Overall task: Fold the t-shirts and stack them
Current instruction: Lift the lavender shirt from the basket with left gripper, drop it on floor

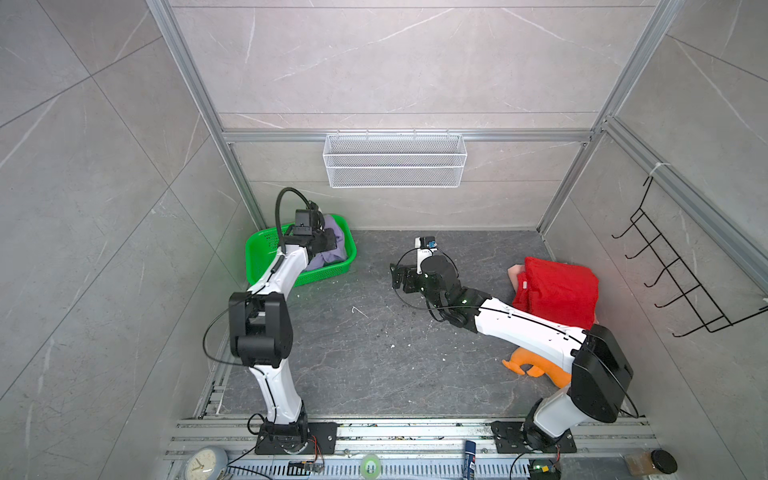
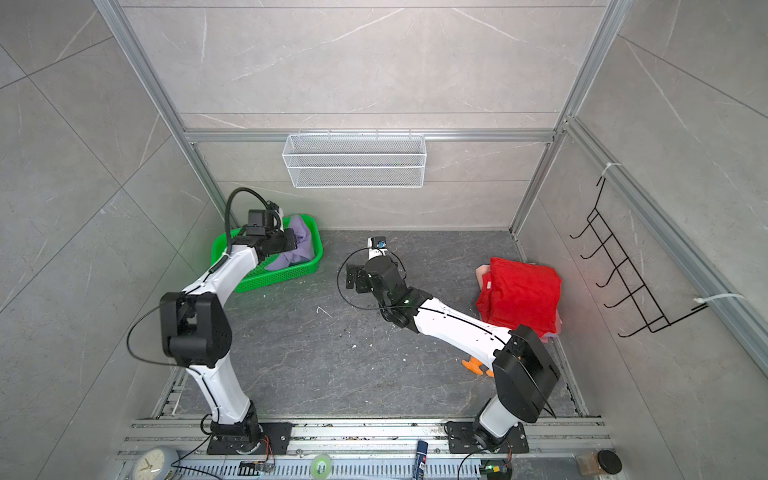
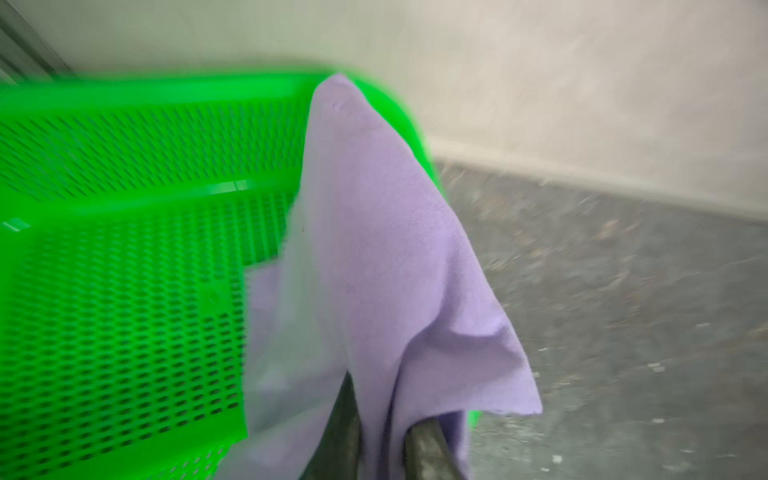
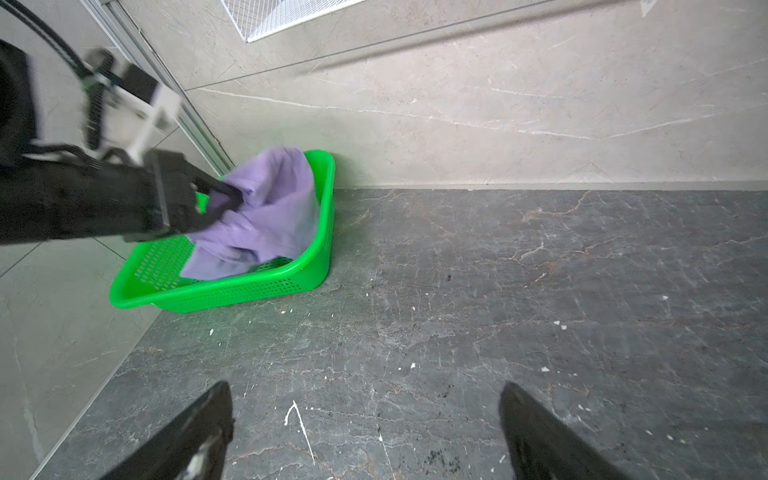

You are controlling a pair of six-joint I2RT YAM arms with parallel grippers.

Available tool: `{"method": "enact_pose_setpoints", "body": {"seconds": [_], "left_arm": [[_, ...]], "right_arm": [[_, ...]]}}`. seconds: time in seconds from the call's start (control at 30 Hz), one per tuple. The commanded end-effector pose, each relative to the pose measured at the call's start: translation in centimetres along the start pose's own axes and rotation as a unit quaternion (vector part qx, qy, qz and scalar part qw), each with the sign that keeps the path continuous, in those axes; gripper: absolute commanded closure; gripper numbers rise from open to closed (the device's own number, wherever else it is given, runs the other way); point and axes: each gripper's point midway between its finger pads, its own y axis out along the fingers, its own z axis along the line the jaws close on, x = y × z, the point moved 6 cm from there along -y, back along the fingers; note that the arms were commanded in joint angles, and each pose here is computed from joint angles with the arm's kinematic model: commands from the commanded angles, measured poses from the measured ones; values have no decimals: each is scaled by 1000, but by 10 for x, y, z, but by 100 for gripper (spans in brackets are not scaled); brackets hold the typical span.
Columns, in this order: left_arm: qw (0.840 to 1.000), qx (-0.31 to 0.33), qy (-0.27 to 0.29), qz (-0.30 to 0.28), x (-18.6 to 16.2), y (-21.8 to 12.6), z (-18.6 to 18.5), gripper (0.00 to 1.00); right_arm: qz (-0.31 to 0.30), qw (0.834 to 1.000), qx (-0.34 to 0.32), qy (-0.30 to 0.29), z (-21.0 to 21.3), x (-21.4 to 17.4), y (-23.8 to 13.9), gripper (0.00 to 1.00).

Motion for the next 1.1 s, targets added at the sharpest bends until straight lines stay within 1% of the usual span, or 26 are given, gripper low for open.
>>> {"method": "enact_pose_setpoints", "body": {"seconds": [0.0, 0.13, 0.23, 0.3, 0.4, 0.47, 0.53, 0.57, 0.6, 0.63, 0.7, 0.73, 0.77, 0.83, 0.87, 0.9, 0.97, 1.07], "left_arm": [[991, -52, 22, -119, 56, -98, -27, 100], [988, -85, 19, -126, 52, -171, -47, 100], [985, -132, 2, -107, 37, -212, -63, 100], [983, -166, -14, -82, 21, -229, -74, 100], [976, -210, -43, -22, -11, -239, -89, 100], [973, -221, -55, 21, -33, -236, -99, 100], [971, -223, -57, 65, -60, -225, -113, 100], [970, -223, -54, 83, -70, -218, -120, 98], [967, -226, -48, 104, -82, -208, -129, 89], [965, -226, -44, 125, -91, -196, -135, 74], [963, -215, -41, 155, -101, -172, -139, 56], [966, -202, -37, 159, -103, -162, -139, 44], [972, -170, -32, 161, -103, -151, -134, 35], [983, -96, -16, 155, -99, -138, -121, 34], [986, -74, -13, 147, -97, -135, -117, 34], [988, -63, -11, 142, -97, -133, -115, 33], [988, -64, -11, 139, -99, -133, -113, 33], [985, -72, -12, 154, -115, -136, -109, 34]], "right_arm": [[-32, 999, 9, -2, 1, 27, -24, 0], [-50, 999, 2, -8, -6, 40, -50, 0], [-61, 998, -8, -13, -14, 47, -72, 0], [-66, 998, -13, -15, -20, 50, -87, 0], [-67, 997, -26, -20, -31, 51, -108, 0], [-60, 997, -42, -24, -39, 48, -120, 0], [-50, 996, -62, -27, -48, 42, -129, 0], [-45, 996, -70, -28, -52, 40, -131, 0], [-41, 996, -78, -29, -55, 37, -134, 0], [-38, 995, -86, -29, -58, 34, -135, 0], [-30, 995, -96, -27, -63, 28, -136, 0], [-25, 995, -96, -26, -63, 26, -135, 0], [-19, 995, -93, -22, -63, 23, -135, 0], [-3, 996, -88, -18, -63, 15, -133, 0], [4, 996, -86, -14, -63, 12, -131, 0], [14, 996, -83, -12, -63, 7, -129, 0], [35, 996, -84, -13, -64, -3, -125, 0], [79, 994, -81, -10, -64, -23, -118, 1]]}}
